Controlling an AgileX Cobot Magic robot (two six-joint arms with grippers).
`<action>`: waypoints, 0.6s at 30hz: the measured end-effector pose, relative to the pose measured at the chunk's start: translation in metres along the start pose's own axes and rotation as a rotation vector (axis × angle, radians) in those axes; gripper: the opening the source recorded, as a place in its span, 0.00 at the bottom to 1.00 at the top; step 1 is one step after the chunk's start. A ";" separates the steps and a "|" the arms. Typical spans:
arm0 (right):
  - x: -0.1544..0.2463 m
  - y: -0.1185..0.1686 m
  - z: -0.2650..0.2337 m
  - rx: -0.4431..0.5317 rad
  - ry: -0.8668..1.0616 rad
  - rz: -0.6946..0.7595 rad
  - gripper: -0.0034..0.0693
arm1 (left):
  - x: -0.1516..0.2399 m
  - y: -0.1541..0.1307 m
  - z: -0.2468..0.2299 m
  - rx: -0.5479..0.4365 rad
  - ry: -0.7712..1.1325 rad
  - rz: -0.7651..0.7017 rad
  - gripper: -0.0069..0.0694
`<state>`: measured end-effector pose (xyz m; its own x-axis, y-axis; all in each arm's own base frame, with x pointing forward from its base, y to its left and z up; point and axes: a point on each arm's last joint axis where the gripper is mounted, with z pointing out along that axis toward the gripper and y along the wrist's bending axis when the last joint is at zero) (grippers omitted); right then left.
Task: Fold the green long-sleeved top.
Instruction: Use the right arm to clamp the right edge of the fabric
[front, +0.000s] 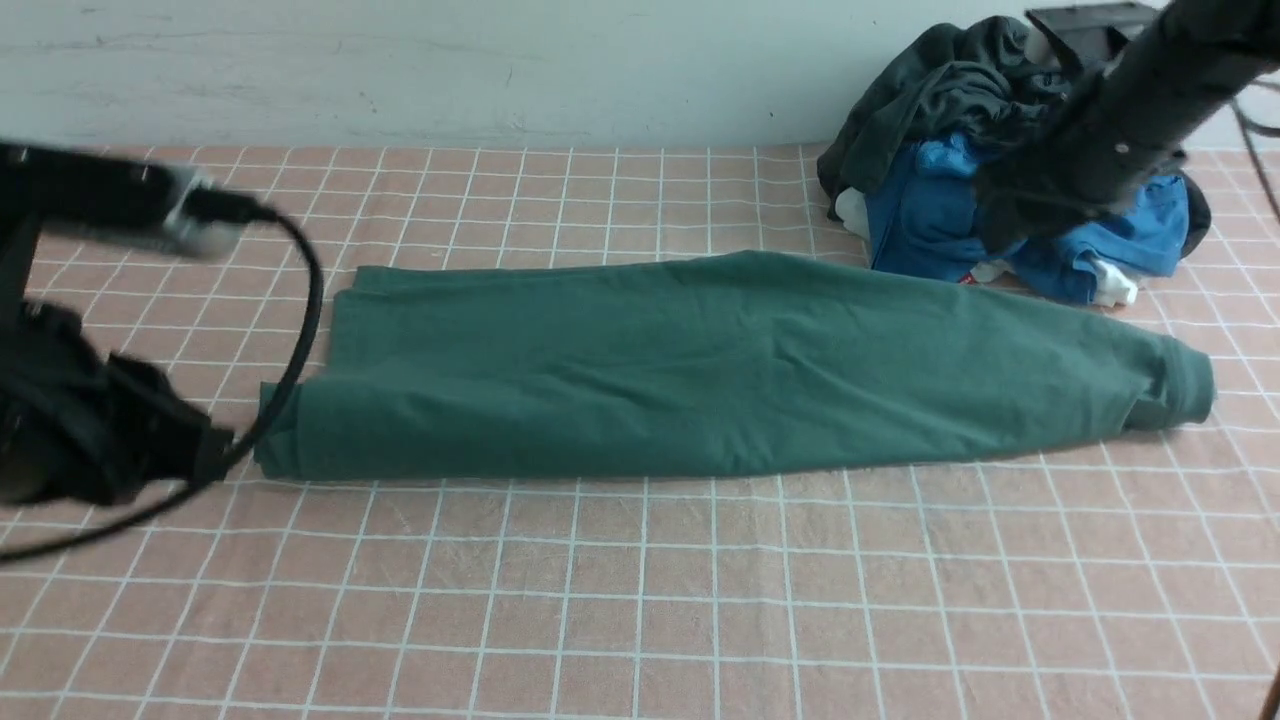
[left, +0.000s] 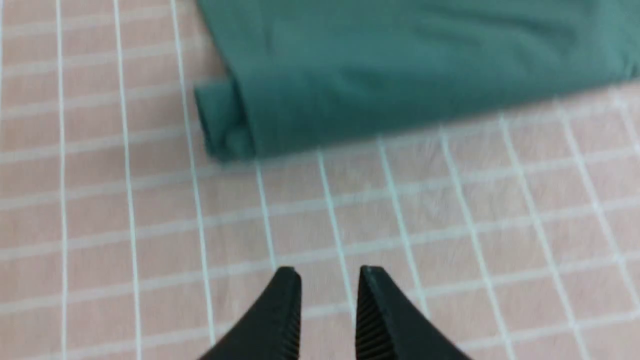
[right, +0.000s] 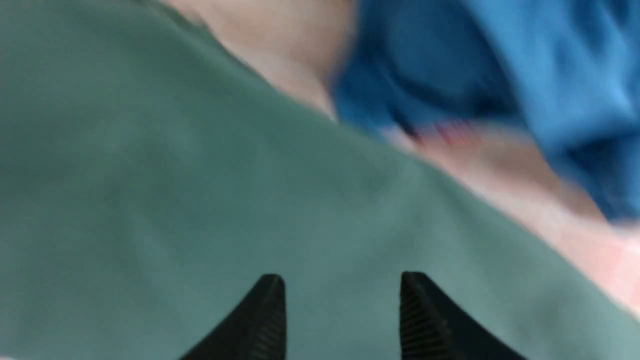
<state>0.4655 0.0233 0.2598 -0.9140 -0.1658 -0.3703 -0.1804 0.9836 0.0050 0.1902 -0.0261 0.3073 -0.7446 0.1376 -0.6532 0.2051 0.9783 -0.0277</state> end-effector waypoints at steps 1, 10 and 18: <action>0.009 -0.012 0.007 0.060 0.053 0.029 0.57 | 0.015 0.000 0.000 -0.006 0.008 0.001 0.29; 0.053 -0.066 0.041 0.169 0.194 0.188 0.74 | 0.057 -0.002 0.014 0.001 0.063 -0.018 0.29; 0.066 -0.090 0.085 0.149 0.189 0.296 0.66 | 0.053 -0.002 0.014 0.006 0.015 -0.037 0.29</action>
<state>0.4522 -0.0705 0.1558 -0.9721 0.1307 -0.1950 0.1437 0.9881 -0.0542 0.1596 -0.0236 0.2621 -0.7610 0.1039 -0.6404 0.1813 0.9818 -0.0561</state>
